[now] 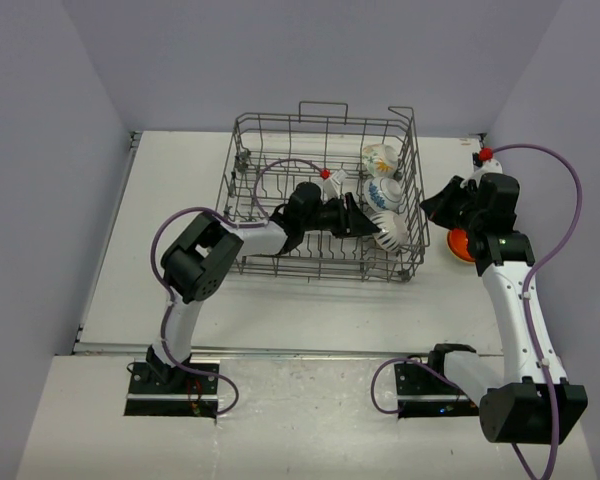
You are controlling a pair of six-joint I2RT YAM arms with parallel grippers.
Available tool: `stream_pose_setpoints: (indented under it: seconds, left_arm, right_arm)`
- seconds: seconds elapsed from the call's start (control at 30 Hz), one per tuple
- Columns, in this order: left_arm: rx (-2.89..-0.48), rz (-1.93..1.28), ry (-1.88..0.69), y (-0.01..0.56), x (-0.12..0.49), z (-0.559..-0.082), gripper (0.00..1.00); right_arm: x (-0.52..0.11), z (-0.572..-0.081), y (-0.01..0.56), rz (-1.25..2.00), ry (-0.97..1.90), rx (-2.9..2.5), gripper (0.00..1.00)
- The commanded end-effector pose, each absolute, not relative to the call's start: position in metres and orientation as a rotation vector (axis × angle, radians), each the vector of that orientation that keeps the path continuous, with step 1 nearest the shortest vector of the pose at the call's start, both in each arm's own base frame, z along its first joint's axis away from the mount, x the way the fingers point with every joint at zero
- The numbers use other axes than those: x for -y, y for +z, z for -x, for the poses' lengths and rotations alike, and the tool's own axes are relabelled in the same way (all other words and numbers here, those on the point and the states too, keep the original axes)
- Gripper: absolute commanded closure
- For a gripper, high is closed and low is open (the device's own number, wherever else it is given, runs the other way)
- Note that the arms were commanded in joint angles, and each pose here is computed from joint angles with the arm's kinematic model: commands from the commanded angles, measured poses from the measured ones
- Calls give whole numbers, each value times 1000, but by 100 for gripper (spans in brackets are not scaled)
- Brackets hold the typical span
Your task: Unload the bowls from the dish rack
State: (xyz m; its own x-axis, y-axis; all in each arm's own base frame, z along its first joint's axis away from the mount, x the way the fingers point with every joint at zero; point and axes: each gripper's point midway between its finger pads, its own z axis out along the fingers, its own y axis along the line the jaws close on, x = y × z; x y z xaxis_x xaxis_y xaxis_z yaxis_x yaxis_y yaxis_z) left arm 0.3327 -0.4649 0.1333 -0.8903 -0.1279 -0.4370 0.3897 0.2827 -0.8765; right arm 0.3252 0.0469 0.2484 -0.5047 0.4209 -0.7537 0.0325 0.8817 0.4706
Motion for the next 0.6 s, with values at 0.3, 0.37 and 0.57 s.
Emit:
stream_pose_setpoints:
  seconds: [0.3,0.37,0.57]
  left_arm:
    - [-1944,-195,-1790,177,468,-335,54]
    - [-1940,-173,-1808,175,470,-335,54]
    - [-1992,-177,-1792,167,483,-332,53]
  right_arm:
    - [-54,-315,218,-305,500,-2184,100]
    - [-54,-314,216,-305,502,-2187,100]
    - [-53,-313,215,-307,492,-2186,100]
